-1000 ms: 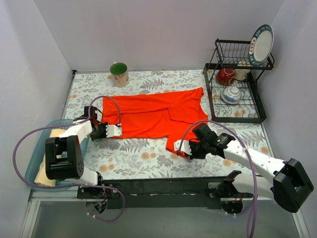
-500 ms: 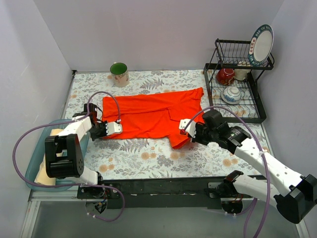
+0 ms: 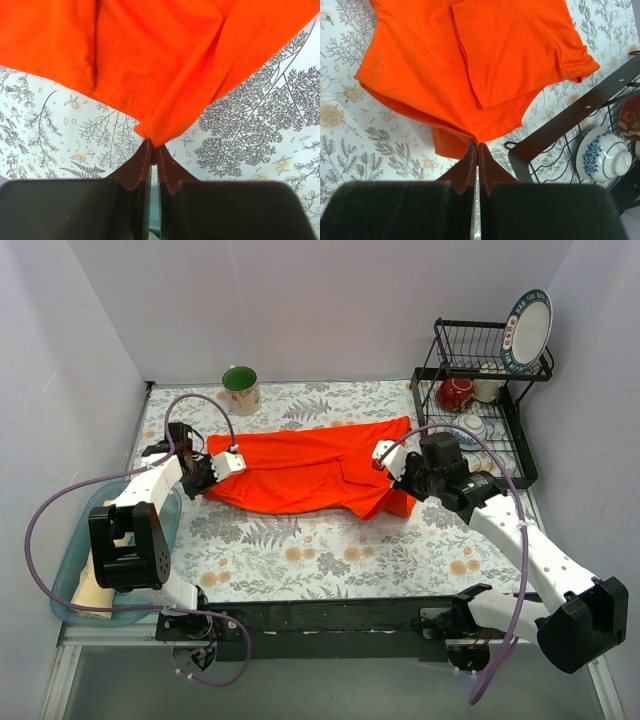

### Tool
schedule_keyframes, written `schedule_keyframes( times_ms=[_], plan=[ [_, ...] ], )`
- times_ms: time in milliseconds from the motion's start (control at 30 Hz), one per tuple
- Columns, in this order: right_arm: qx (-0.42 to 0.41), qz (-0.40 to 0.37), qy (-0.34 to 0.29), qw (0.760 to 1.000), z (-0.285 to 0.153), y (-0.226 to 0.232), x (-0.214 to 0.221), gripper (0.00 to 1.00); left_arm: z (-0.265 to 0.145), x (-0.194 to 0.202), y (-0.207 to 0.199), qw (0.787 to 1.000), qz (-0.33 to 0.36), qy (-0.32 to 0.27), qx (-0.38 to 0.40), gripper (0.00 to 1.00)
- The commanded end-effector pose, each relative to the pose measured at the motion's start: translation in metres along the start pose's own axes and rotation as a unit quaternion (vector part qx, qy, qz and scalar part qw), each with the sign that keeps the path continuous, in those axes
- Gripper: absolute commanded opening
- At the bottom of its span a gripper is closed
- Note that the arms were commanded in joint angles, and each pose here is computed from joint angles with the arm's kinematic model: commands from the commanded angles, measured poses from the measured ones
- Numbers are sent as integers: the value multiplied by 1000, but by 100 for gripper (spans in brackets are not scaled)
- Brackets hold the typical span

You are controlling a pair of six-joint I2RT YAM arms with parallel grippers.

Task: Roll the t-shirts
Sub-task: Fold the T-shirt at the center of the board.

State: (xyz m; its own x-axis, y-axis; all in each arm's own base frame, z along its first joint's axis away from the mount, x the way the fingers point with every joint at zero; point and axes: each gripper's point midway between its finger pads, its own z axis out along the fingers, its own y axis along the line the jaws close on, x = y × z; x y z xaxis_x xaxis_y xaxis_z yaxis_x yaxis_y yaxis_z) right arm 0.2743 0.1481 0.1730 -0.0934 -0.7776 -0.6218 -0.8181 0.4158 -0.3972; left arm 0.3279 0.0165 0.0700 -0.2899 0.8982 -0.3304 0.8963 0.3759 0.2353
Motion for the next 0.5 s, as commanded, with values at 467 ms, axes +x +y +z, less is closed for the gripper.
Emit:
schedule_keyframes(
  times_ms=[467],
  plan=[
    [69,-16,-31,997,27,-84,-41,1,-12,-11,27,991,-123,-9,-57,0]
  ],
)
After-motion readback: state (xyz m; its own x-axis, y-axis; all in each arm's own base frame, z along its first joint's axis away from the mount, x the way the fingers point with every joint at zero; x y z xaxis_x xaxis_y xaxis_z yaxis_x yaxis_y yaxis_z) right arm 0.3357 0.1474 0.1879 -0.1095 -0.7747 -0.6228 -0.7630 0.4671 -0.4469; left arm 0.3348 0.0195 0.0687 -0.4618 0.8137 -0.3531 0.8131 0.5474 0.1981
